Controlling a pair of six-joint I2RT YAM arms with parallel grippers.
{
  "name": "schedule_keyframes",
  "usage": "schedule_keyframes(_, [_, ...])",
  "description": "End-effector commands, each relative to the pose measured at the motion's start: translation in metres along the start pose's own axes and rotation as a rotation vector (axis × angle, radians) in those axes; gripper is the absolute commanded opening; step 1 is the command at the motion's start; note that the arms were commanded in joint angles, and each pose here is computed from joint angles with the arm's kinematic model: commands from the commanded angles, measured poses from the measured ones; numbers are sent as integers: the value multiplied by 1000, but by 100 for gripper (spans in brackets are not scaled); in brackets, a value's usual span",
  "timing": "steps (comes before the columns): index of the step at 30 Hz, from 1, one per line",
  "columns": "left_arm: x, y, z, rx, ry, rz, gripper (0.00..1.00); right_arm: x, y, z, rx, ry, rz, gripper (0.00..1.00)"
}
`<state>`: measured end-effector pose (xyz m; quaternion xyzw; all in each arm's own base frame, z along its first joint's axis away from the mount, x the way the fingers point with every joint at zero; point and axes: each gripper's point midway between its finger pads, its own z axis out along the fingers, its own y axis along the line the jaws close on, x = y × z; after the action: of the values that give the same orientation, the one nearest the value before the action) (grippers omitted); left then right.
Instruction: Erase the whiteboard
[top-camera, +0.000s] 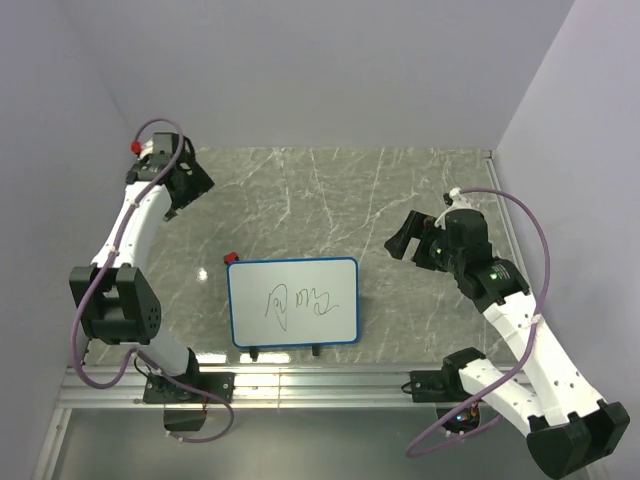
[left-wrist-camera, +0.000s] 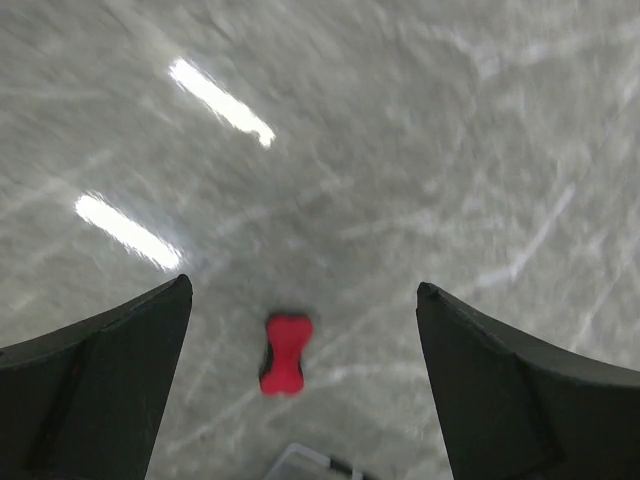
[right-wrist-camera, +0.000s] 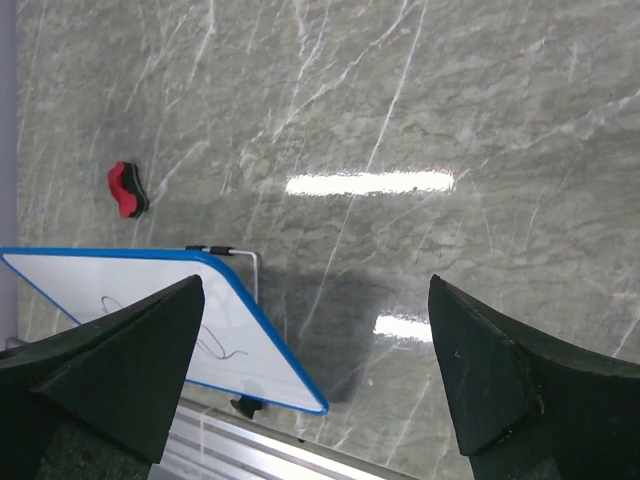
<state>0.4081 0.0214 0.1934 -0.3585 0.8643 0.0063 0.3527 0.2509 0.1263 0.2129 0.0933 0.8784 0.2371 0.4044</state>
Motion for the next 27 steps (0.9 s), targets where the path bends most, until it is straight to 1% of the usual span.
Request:
schedule_keyframes(1, [17, -23, -40, 48, 61, 37, 99, -3, 9, -14, -34, -17, 18, 100])
schedule_keyframes(3, [39, -25, -40, 15, 145, 22, 99, 5, 5, -15, -24, 9, 24, 98])
schedule_keyframes(4, [64, -23, -43, -36, 213, 62, 99, 10, 4, -15, -22, 25, 27, 98])
schedule_keyframes(5, [72, -19, -44, -95, 206, 45, 99, 17, 0, -15, -12, 48, 31, 97])
schedule_keyframes(6, [81, -16, -45, -133, 204, 59, 99, 21, -1, -15, -11, 59, 31, 97])
schedule_keyframes(7, [99, -15, -51, -155, 206, 74, 100, 27, -4, -15, -8, 77, 32, 97])
schedule_keyframes(10, [134, -11, -50, -133, 243, 79, 99, 35, -7, -15, -13, 94, 38, 96])
schedule_keyframes(12, [147, -8, -46, -117, 272, 75, 99, 40, -9, -17, -3, 108, 45, 96])
schedule_keyframes(13, [158, 2, -41, -139, 289, 89, 99, 40, -9, -18, -1, 110, 45, 96])
schedule_keyframes(18, [182, 21, -22, -196, 329, 123, 99, 42, -21, -20, 56, 102, 54, 95])
schedule_keyframes(19, [192, 27, -21, -205, 353, 128, 100, 44, -24, -21, 70, 107, 59, 95])
schedule_keyframes(20, [195, 29, -21, -199, 359, 126, 99, 50, -28, -25, 95, 134, 66, 95])
schedule_keyframes(21, [195, 23, -17, -161, 345, 111, 99, 51, -29, -27, 103, 144, 67, 95])
schedule_keyframes(23, [205, 24, -12, -119, 359, 122, 99, 57, -32, -31, 106, 155, 67, 95])
schedule_keyframes(26, [209, 26, 2, -142, 353, 155, 99, 65, -43, -36, 145, 163, 62, 95])
schedule_keyframes(27, [207, 22, 8, -127, 335, 154, 99, 66, -44, -38, 154, 168, 67, 95])
